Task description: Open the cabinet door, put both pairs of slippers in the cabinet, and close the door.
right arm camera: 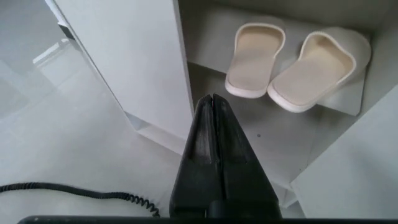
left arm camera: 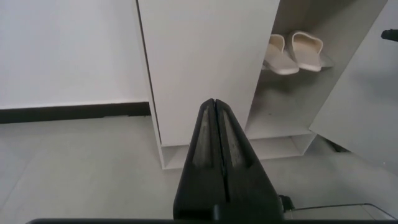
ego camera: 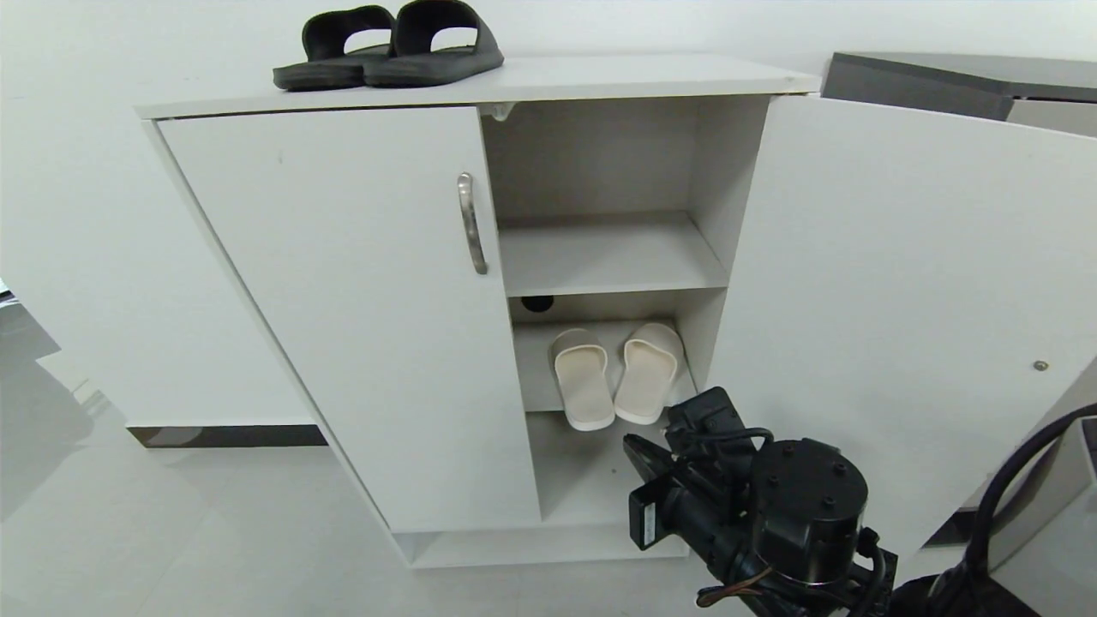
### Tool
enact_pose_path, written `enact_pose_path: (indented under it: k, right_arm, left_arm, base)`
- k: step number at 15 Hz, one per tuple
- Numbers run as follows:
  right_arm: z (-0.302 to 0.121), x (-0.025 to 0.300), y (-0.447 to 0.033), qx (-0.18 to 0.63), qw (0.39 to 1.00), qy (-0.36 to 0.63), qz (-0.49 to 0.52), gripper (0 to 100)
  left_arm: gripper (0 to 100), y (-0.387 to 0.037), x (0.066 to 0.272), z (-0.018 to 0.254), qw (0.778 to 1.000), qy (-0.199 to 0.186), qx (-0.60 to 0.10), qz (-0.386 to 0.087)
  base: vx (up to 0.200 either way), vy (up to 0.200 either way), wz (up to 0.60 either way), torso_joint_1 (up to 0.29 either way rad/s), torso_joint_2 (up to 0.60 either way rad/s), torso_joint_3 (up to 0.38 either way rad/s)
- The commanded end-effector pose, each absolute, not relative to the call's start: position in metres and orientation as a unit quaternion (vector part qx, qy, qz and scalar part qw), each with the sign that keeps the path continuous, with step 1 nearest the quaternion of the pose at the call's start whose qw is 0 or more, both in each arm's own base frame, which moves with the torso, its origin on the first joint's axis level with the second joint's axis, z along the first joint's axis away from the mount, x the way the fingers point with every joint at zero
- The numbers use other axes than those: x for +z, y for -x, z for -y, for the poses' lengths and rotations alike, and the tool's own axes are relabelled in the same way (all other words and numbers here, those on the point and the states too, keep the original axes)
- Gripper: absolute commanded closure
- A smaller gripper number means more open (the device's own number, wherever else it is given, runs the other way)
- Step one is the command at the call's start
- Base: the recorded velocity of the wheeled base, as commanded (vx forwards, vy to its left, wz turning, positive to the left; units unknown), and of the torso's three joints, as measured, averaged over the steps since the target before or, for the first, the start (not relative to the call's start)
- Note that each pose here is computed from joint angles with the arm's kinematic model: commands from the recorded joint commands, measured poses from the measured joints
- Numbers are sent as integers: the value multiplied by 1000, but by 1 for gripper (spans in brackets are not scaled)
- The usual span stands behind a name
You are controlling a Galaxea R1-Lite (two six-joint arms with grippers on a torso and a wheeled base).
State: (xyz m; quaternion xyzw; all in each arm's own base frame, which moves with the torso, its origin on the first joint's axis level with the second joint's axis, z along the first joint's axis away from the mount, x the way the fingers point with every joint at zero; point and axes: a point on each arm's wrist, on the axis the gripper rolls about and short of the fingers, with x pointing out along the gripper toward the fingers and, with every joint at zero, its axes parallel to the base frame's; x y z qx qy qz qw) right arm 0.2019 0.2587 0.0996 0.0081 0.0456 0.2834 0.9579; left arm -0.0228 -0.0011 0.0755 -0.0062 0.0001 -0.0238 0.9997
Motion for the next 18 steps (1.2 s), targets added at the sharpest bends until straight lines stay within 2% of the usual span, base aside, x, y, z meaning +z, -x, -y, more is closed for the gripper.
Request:
enact_pose_path:
  k: [1, 5, 14, 18]
  right_arm:
    - [-258, 98, -202, 283, 958, -6, -48, 100]
    - [-255, 94, -199, 306, 951, -5, -54, 100]
    - [-253, 82, -196, 345, 934, -17, -87, 100]
    - [-245, 80, -192, 368, 926, -24, -82, 100]
  left_arm:
    - [100, 23, 76, 1, 1000, 7, -24, -1]
    - [100, 23, 76, 1, 1000, 5, -21, -1]
    - [100, 23, 76, 1, 1000, 2, -25, -1]
    - [100, 23, 76, 1, 1000, 2, -25, -1]
  base:
    - [0, 0, 0, 7, -2, 207]
    - [0, 0, 0, 2, 4, 175]
    - [0, 0, 0, 0, 0, 0]
    - [0, 200, 0, 1, 5, 1]
